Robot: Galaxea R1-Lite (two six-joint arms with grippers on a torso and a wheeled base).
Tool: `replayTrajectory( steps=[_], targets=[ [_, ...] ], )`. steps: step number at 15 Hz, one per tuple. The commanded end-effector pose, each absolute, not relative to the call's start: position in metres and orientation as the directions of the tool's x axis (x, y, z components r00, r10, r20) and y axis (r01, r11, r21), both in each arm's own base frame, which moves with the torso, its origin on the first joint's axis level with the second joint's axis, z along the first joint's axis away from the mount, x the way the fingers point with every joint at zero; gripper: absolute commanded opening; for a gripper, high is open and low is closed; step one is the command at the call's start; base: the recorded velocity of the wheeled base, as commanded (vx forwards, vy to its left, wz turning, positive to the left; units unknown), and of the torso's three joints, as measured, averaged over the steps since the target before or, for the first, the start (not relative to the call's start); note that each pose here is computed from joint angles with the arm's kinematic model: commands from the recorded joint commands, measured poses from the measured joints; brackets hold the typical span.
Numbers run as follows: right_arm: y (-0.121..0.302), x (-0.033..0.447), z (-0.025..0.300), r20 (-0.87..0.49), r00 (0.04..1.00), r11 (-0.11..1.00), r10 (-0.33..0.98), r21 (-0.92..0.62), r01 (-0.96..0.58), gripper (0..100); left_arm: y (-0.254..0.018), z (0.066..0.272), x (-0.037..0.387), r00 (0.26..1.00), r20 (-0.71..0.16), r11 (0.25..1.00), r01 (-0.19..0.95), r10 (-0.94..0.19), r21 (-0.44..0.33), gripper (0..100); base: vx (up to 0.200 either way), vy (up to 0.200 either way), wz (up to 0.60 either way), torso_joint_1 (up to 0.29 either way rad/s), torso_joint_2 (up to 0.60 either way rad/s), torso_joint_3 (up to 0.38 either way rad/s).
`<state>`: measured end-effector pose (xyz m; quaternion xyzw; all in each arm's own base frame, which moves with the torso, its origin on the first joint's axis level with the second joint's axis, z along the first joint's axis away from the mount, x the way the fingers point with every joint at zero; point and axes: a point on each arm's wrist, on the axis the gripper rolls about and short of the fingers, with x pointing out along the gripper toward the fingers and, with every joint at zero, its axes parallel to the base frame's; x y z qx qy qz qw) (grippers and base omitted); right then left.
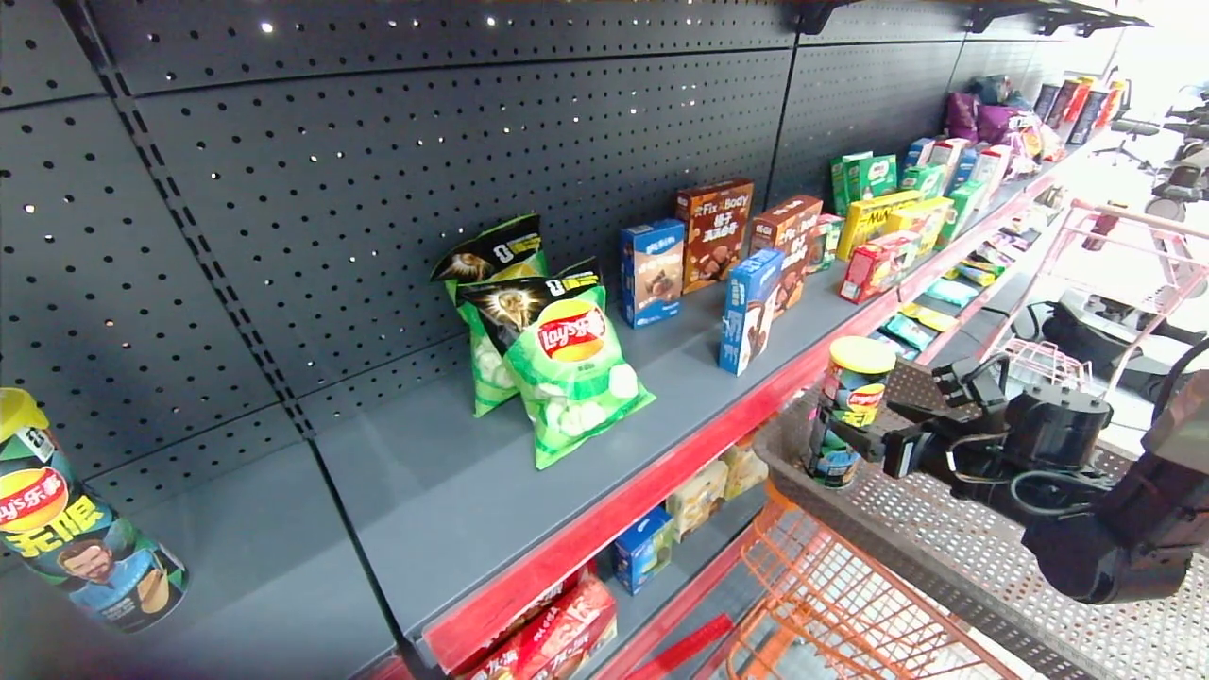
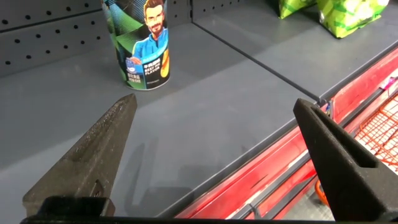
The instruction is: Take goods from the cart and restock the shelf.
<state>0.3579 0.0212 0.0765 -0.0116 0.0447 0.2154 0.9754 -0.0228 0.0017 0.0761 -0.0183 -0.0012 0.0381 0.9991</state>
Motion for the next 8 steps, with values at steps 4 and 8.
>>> replayTrajectory(
  steps=[4, 8],
  targets=[
    [0.027, 0.396, 0.062, -0.05, 0.891, 0.892, 0.451, -0.02, -0.452, 100, 0.002, 0.076, -0.023, 0.997, 0.0, 0.996, -0.077, 0.077, -0.037, 100, 0.0, 0.0, 0.0, 0.0, 0.0, 0.0],
    [0.037, 0.415, 0.058, -0.019, 0.871, 0.871, 0.49, -0.023, -0.491, 100, 0.002, 0.076, -0.023, 0.997, 0.0, 0.996, -0.077, 0.077, -0.037, 100, 0.0, 0.0, 0.0, 0.0, 0.0, 0.0]
  ],
)
